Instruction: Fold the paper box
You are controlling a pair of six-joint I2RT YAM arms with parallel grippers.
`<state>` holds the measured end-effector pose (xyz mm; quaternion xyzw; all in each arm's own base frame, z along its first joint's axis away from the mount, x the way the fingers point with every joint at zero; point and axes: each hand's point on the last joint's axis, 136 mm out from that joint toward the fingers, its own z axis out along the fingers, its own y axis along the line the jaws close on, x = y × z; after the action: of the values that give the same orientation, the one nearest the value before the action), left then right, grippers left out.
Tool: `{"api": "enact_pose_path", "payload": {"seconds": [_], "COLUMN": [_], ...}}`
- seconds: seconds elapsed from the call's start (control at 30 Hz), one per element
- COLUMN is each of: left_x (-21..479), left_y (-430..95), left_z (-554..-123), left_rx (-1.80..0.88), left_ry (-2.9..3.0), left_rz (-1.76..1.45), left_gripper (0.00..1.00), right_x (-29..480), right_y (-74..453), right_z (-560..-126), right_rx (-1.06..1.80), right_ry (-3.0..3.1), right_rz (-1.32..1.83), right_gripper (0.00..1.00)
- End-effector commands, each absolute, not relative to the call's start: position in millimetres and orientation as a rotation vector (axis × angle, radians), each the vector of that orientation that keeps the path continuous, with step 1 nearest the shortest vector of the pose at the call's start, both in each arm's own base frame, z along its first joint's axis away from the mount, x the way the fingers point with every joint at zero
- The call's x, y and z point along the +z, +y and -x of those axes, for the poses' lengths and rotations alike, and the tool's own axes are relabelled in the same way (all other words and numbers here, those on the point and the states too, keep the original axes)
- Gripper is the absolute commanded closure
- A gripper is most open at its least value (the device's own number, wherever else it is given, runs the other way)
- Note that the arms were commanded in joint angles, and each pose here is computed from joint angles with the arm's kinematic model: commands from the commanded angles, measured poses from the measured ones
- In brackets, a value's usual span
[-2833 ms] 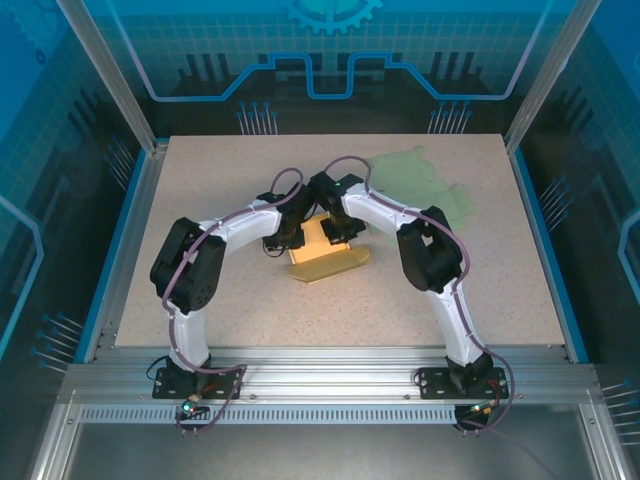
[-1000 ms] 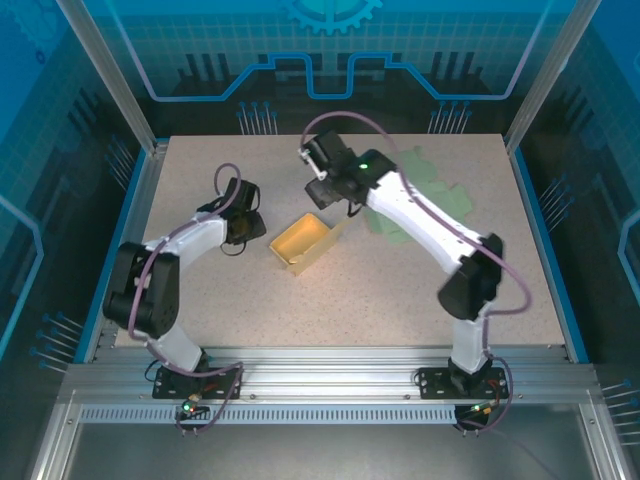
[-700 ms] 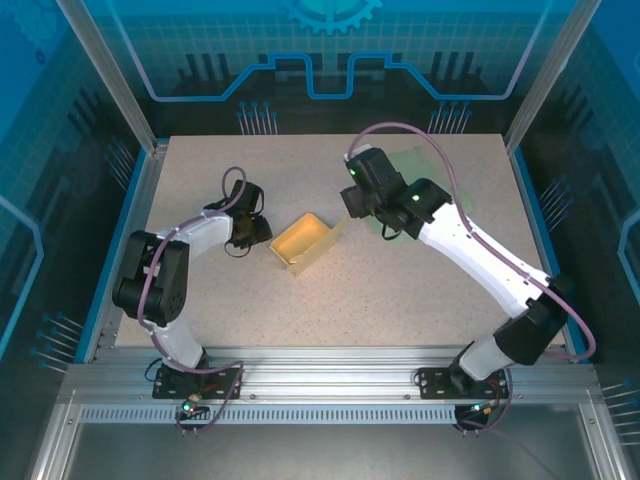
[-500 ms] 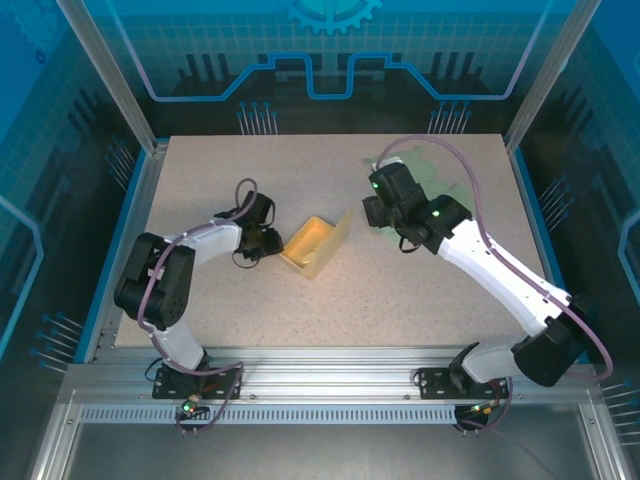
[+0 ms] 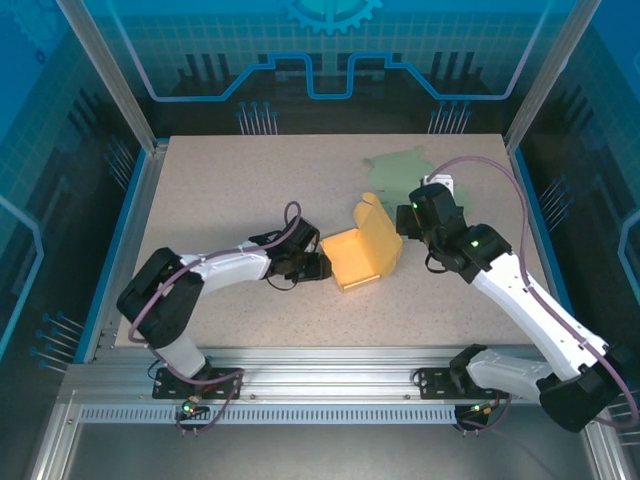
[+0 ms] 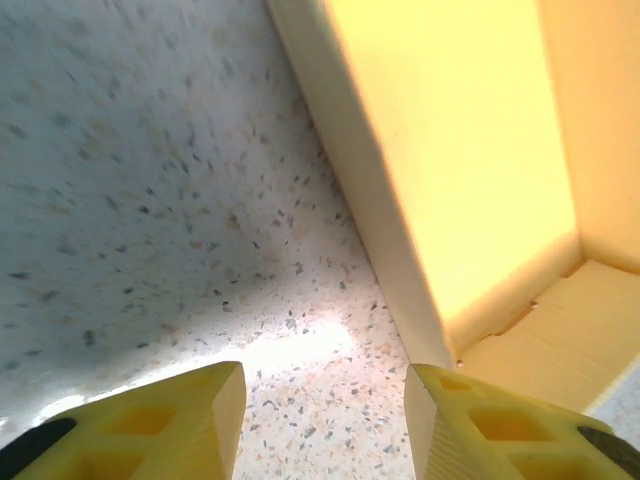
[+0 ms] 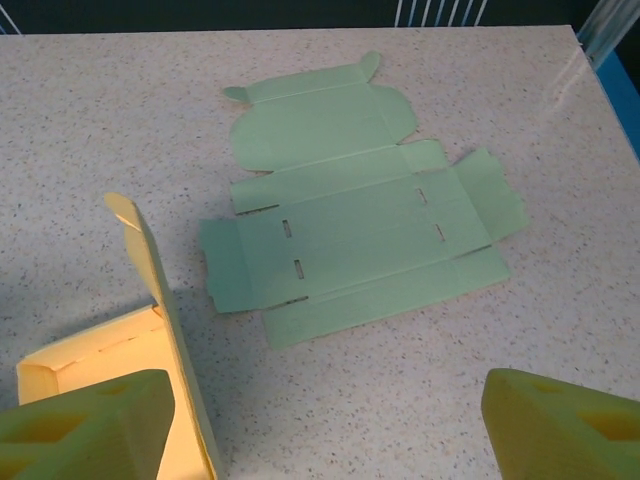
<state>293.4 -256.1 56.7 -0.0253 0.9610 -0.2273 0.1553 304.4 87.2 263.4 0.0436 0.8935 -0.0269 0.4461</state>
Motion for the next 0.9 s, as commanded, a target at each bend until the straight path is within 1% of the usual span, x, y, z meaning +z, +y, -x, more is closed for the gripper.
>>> {"api": "enact_pose_path", "payload": {"seconds": [0.0, 0.1, 0.2, 0.3, 0.4, 0.63, 0.7, 0.87], "left_x": [107, 130, 138, 129, 111, 79, 72, 61], "left_y": [-238, -235, -251, -274, -286, -277, -274, -275], "left_z": [-321, -351, -377, -389, -394, -408, -411, -410], "left_rx": [-0.502, -0.397, -0.369, -0.364, -0.347, -0.186, -0.154, -0.114], "left_ry": [2.565, 2.437, 2.310, 2.258, 2.290, 2.370, 2.388, 2.401], "left_rz": [-0.049, -0.207, -0.437, -0.689, -0.839, -0.891, -0.887, -0.906], "left_gripper": [0.48, 0.43, 0.41, 0.40, 0.40, 0.43, 0.47, 0.48], "right_x": [263, 254, 245, 243, 247, 254, 255, 255], "right_y": [78, 76, 76, 74, 71, 66, 66, 68], "right_z": [-296, -291, -286, -281, -277, -272, -273, -275], "right_rx": [-0.054, -0.042, -0.031, -0.027, -0.016, 0.011, 0.014, 0.020], "right_ry": [2.214, 2.241, 2.272, 2.282, 2.265, 2.218, 2.215, 2.212], "right_rz": [-0.168, -0.182, -0.195, -0.201, -0.211, -0.223, -0.221, -0.210], "right_gripper": [0.16, 0.14, 0.13, 0.13, 0.12, 0.10, 0.10, 0.10]}}
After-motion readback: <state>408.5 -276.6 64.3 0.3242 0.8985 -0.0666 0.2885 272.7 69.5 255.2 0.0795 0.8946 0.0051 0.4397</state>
